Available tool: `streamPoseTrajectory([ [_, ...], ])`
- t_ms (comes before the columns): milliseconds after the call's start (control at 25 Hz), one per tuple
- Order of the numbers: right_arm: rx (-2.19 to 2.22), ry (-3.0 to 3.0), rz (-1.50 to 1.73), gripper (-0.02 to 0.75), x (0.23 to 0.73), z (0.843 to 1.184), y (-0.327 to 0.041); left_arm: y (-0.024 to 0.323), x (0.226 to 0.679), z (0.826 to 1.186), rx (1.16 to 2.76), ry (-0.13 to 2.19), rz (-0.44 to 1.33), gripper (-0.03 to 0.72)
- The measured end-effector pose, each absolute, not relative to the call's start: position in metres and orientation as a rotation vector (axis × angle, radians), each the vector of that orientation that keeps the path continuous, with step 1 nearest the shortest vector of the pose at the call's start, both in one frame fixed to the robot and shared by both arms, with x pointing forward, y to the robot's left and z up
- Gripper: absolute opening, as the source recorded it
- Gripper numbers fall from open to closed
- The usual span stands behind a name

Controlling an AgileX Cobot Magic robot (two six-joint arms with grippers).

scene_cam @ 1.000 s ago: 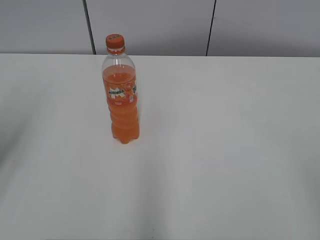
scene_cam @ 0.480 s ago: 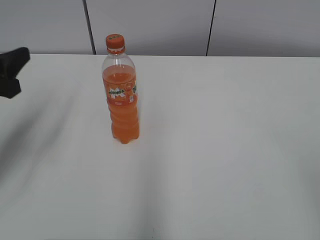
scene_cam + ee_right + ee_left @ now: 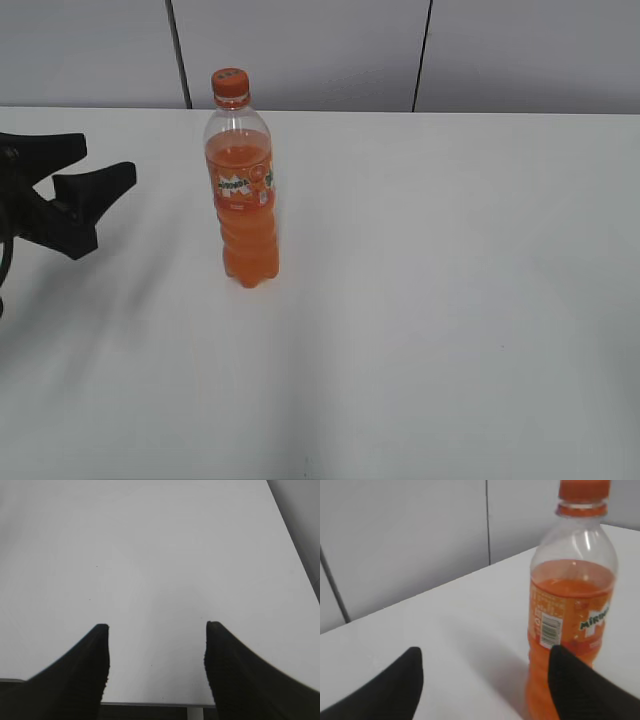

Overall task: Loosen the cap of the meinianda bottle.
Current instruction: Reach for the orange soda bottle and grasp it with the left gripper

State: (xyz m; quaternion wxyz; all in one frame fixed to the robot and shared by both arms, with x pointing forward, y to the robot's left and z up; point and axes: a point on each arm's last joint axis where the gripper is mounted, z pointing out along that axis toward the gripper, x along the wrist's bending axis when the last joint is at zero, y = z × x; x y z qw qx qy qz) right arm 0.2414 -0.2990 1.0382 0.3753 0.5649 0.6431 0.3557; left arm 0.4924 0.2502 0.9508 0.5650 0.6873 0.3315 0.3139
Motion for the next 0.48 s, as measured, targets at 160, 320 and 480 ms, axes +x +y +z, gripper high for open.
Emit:
streamPoseTrajectory([
  [160,1.446,1.646,0.910,0.455,0.241,1.038,-0.299,0.243,0.499,0.944,1.685,0.690,0.665,0.565],
  [320,1.446,1.646,0.910,0.455,0.241,1.038,-0.299,0.240,0.504,0.933,1.705,0.687,0.581,0.626],
  [480,1.446,1.646,0.910,0.455,0.241,1.038,-0.299,0.234,0.511,0.922,1.728,0.634,0.503,0.631],
])
